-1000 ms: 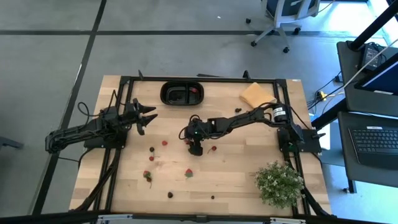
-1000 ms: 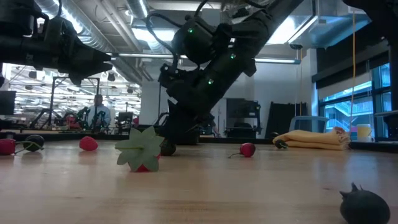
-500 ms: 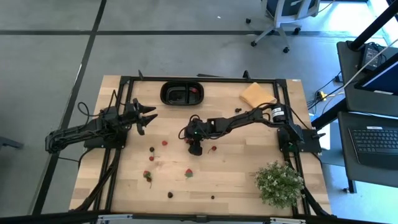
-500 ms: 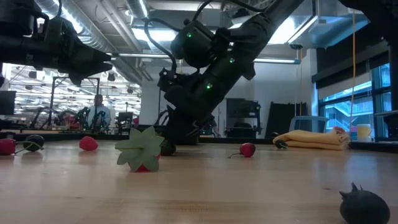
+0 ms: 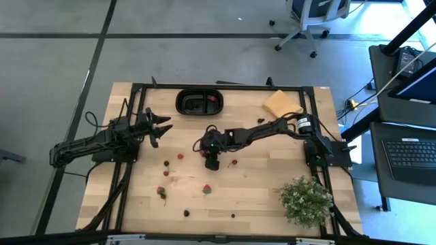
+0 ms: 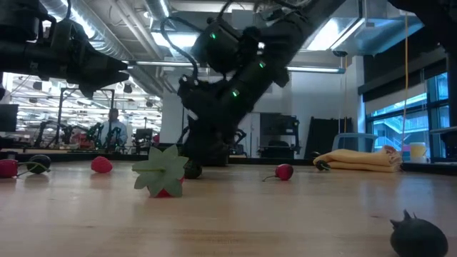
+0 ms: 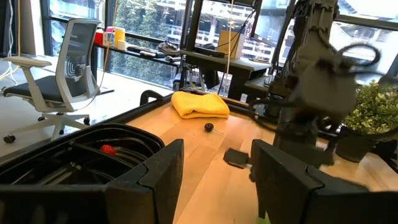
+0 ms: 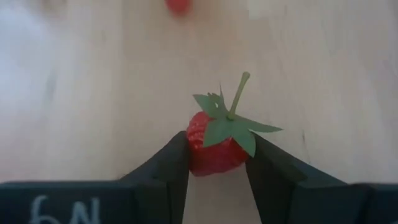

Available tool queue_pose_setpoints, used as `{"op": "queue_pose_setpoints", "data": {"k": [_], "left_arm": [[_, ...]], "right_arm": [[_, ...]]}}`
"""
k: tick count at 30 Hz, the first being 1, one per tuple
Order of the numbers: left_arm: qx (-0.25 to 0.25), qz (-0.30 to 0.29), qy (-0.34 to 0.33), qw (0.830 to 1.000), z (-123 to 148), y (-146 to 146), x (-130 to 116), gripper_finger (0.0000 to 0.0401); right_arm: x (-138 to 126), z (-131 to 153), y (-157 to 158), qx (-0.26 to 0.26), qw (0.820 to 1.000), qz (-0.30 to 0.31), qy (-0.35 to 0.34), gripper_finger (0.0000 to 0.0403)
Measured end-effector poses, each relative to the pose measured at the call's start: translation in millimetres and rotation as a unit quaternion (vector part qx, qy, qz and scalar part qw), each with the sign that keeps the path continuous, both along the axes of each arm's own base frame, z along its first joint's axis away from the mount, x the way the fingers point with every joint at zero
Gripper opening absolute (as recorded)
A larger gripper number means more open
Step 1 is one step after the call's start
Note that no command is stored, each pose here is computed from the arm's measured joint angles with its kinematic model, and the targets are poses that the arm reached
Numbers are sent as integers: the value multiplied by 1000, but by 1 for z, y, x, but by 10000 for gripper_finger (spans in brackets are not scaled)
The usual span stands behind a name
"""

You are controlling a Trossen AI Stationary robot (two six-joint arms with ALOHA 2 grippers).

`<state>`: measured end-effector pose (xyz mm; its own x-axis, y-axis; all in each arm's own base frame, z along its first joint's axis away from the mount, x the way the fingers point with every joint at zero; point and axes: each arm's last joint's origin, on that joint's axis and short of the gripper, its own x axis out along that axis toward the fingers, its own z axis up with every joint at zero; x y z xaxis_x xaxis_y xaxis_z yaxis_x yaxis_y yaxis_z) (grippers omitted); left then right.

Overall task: Pick and placing Produce into tupperware
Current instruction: Put the top strawberry into the black bin

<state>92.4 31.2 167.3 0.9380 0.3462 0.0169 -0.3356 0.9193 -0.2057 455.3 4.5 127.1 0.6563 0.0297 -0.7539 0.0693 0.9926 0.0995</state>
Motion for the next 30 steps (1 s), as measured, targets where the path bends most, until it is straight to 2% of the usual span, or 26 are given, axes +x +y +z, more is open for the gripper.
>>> {"op": "queue_pose_setpoints", "data": {"k": [5,10,15,20,25,29,30], "left_arm": [[0,0,0,1000,0,0,0,182],[0,0,0,1000,0,0,0,182],[0,0,0,1000,0,0,0,182],[0,0,0,1000,0,0,0,182],[0,0,0,1000,0,0,0,182],[0,0,0,1000,0,0,0,182],[0,0,0,1000,0,0,0,182]], "right_arm": [[15,34,-24,-12,1000,-14,-3,138],[25,86,-64,-29,999,-35,-4,139],[22,147,-108,-41,996,-73,-24,140],[11,190,-143,-48,991,-111,-52,140],[12,206,-164,-61,981,-135,-127,143],[21,199,-175,-62,969,-152,-186,143],[23,191,-178,-60,969,-155,-183,143]]}}
